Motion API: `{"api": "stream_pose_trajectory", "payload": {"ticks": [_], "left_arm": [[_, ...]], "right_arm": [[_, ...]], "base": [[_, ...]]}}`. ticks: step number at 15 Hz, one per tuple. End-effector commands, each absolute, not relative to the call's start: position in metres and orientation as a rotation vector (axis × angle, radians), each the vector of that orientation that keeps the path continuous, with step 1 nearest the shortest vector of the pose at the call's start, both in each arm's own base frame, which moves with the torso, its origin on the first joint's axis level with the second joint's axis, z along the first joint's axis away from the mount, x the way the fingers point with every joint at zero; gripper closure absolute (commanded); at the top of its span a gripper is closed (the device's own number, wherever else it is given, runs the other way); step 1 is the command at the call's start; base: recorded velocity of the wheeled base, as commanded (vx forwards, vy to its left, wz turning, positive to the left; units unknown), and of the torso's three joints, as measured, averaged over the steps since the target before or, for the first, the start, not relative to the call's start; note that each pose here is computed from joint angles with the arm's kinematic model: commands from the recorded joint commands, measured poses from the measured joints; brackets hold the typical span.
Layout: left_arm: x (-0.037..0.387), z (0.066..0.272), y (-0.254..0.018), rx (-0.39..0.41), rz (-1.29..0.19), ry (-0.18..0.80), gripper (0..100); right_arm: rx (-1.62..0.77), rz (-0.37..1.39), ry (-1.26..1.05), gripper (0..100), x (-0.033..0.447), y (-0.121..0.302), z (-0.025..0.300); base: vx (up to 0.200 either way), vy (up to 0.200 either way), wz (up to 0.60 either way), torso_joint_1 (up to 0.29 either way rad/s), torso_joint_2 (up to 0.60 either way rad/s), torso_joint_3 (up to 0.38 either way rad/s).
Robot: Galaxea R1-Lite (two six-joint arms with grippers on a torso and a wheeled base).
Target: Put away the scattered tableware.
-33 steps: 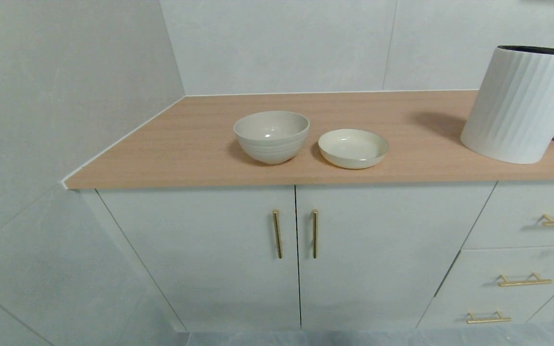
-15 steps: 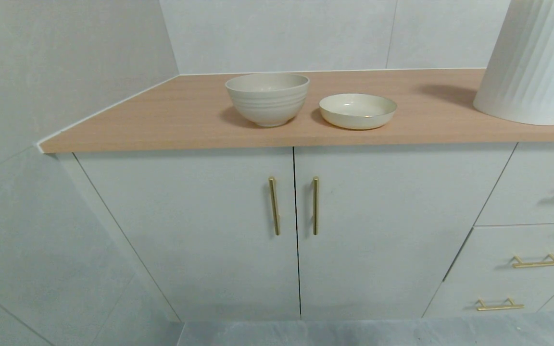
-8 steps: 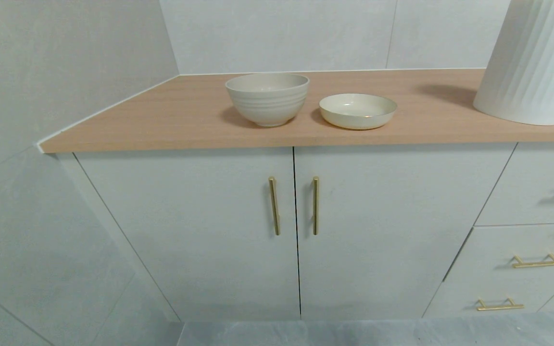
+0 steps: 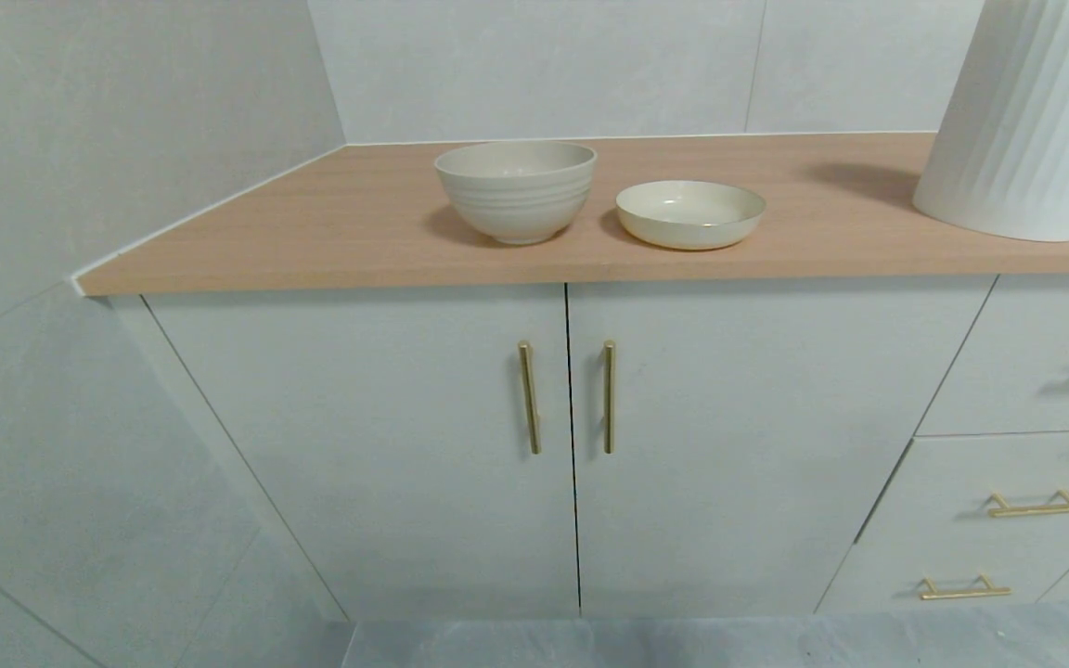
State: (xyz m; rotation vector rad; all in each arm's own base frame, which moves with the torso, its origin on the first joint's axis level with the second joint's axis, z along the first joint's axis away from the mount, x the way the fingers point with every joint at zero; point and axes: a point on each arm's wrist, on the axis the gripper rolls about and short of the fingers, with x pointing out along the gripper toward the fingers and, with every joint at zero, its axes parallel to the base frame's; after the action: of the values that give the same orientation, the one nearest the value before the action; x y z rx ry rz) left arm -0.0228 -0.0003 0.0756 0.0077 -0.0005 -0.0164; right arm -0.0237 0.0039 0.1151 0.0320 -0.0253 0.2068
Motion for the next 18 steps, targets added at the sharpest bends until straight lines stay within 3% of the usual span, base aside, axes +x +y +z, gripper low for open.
{"api": "stream_pose_trajectory", "payload": {"ticks": [1, 9, 18], "left_arm": [[-0.023, 0.075, 0.000, 0.008, -0.017, 0.000, 0], [-0.023, 0.075, 0.000, 0.008, -0.015, 0.000, 0], [-0.023, 0.075, 0.000, 0.008, -0.017, 0.000, 0]], "right_arm": [[0.069, 0.308, 0.125, 0, -0.006, 0.006, 0.120], [0.086, 0.538, 0.393, 0, 0.062, 0.019, 0.155], [0.038, 0.741, 0.445, 0, 0.181, 0.084, 0.194]], "base": [[0.000, 0.000, 0.00, 0.000, 0.00, 0.000], [0.000, 0.000, 0.00, 0.000, 0.00, 0.000], [0.000, 0.000, 0.00, 0.000, 0.00, 0.000]]}}
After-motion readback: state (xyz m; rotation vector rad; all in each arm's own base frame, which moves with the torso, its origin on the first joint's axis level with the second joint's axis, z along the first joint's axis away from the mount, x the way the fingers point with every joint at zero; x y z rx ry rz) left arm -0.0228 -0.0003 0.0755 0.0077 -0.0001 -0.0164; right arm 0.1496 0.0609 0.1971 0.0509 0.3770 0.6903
